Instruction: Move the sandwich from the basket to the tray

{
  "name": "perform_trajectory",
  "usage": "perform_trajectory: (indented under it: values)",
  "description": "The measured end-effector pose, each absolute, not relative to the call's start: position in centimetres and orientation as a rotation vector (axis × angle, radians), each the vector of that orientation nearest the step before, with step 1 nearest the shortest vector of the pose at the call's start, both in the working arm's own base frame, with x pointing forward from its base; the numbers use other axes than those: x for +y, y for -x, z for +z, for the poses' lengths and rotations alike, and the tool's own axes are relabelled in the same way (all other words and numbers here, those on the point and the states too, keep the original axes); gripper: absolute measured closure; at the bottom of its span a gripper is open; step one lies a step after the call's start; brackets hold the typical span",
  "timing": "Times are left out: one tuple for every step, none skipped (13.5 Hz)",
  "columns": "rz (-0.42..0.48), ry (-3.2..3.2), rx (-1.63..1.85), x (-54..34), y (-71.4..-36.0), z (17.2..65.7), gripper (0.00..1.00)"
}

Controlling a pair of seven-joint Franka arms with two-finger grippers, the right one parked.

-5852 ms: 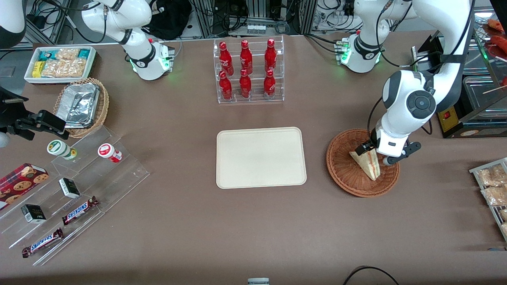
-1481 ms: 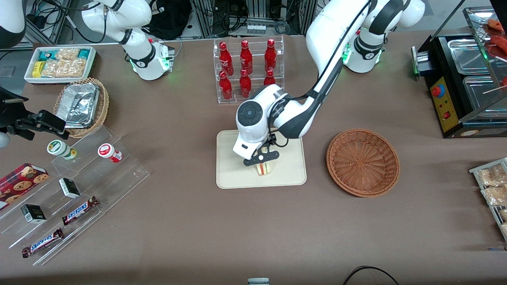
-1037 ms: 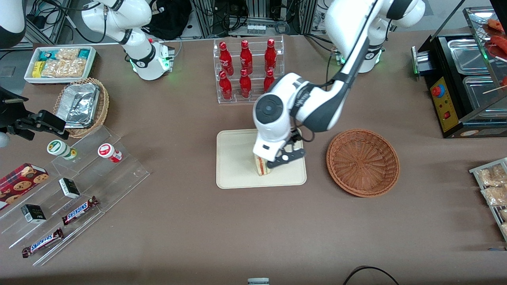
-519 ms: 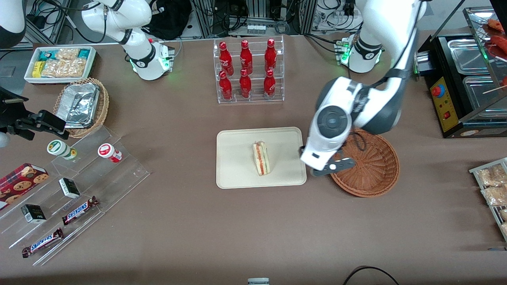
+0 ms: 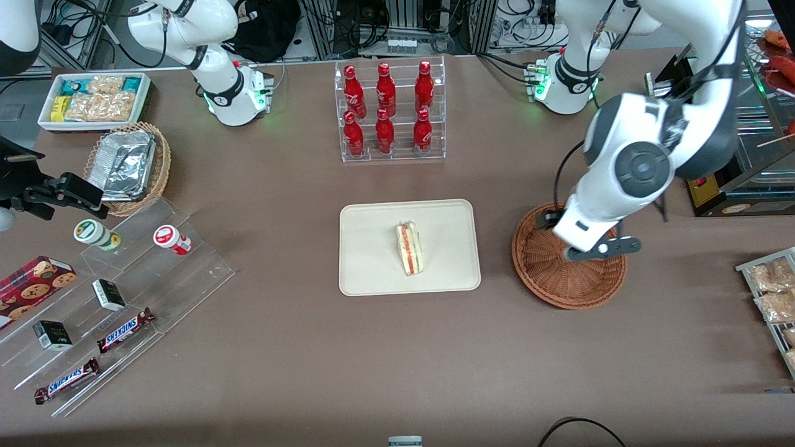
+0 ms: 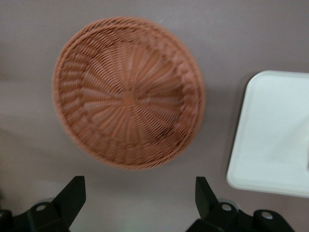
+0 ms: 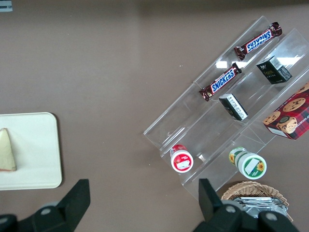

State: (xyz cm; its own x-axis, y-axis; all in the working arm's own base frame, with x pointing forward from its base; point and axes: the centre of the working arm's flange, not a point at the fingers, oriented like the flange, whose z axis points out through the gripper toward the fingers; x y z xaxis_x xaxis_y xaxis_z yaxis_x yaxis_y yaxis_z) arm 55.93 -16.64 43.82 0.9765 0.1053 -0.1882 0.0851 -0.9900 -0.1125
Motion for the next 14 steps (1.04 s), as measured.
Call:
perform_trajectory:
  values:
    - [0.317,3.027,-0.119,-15.6,-55.4,44.9,0.0]
    - [0.33,3.034,-0.09,-14.8,-55.0,46.0,0.0]
    - [0.338,3.039,-0.063,-13.7,-54.6,47.2,0.0]
    - [0.341,3.043,-0.041,-12.4,-54.2,48.4,0.0]
    - [0.347,3.046,-0.022,-10.9,-53.8,49.6,0.0]
    - [0.362,3.048,-0.003,-9.3,-53.4,50.6,0.0]
    - [0.382,3.051,0.023,-7.8,-52.9,51.8,0.0]
    - [0.396,3.055,0.055,-6.4,-52.5,53.1,0.0]
    - [0.402,3.059,0.081,-5.5,-52.3,54.4,0.0]
    - [0.398,3.064,0.09,-4.8,-52.1,55.6,0.0]
    - [0.383,3.069,0.085,-4.2,-52.1,56.8,0.0]
    - [0.363,3.075,0.074,-3.6,-52.2,57.7,0.0]
    - [0.341,3.08,0.062,-3.1,-52.4,58.3,0.0]
    - [0.325,3.084,0.045,-2.5,-52.5,58.8,0.0]
